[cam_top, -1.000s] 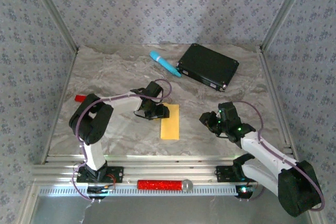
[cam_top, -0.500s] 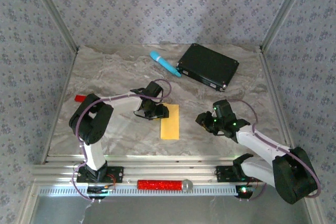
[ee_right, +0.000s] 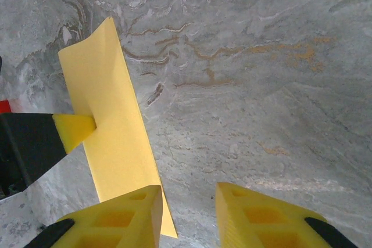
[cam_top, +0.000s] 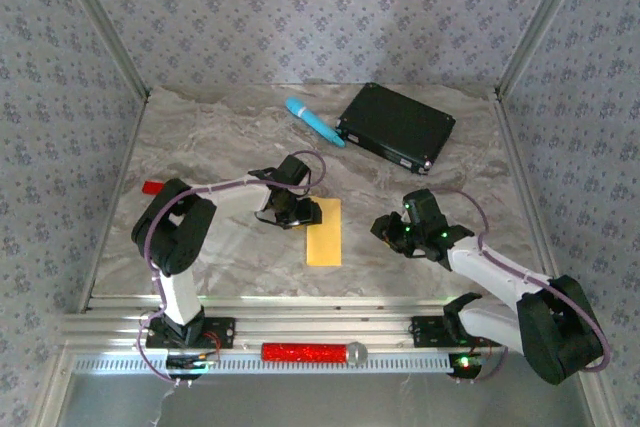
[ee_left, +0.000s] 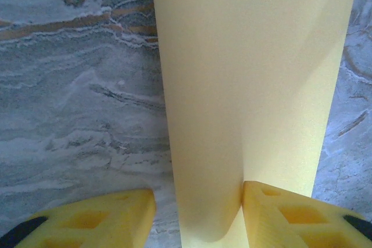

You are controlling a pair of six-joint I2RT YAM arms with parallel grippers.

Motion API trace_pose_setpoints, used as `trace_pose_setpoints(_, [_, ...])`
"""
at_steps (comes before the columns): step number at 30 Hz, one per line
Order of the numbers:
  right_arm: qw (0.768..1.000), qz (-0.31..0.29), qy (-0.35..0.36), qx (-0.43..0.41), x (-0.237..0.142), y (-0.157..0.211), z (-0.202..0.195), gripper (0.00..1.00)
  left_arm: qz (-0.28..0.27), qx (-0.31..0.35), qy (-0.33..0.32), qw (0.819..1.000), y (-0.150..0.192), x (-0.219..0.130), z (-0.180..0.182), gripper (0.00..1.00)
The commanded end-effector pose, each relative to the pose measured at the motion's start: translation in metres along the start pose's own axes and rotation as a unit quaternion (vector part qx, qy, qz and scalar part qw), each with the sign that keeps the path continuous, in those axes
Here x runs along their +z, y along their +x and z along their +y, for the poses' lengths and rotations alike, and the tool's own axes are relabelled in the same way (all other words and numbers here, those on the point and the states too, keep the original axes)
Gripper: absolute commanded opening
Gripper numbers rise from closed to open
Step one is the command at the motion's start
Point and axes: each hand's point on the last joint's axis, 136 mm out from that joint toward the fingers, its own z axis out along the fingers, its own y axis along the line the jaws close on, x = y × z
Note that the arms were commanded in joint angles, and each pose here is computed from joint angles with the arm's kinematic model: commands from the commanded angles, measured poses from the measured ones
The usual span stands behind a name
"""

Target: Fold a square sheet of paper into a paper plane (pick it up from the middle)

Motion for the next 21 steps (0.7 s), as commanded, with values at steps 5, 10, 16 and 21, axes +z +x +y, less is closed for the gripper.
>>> trace_pose_setpoints(5, [1.000,-0.003,-0.004,-0.012,-0.0015,-0.0032,0.0089,0.31,0.032,0.015,-0.089,0.995,0.0203,0.0399,0.0509,0.49])
trace_pose_setpoints(10, [1.000,-0.005,-0.005,-0.012,-0.0026,-0.0033,0.0098,0.31,0.032,0.009,-0.095,0.995,0.0210,0.0414,0.0538,0.49])
trace_pose_setpoints(16, [1.000,0.001,-0.007,-0.018,-0.0009,-0.0022,0.0127,0.32,0.031,0.004,-0.092,0.995,0.0213,0.0427,0.0536,0.50])
trace_pose_setpoints(21, [1.000,0.010,-0.008,-0.025,0.0022,-0.0003,0.0177,0.31,0.032,0.000,-0.092,0.995,0.0218,0.0440,0.0542,0.51])
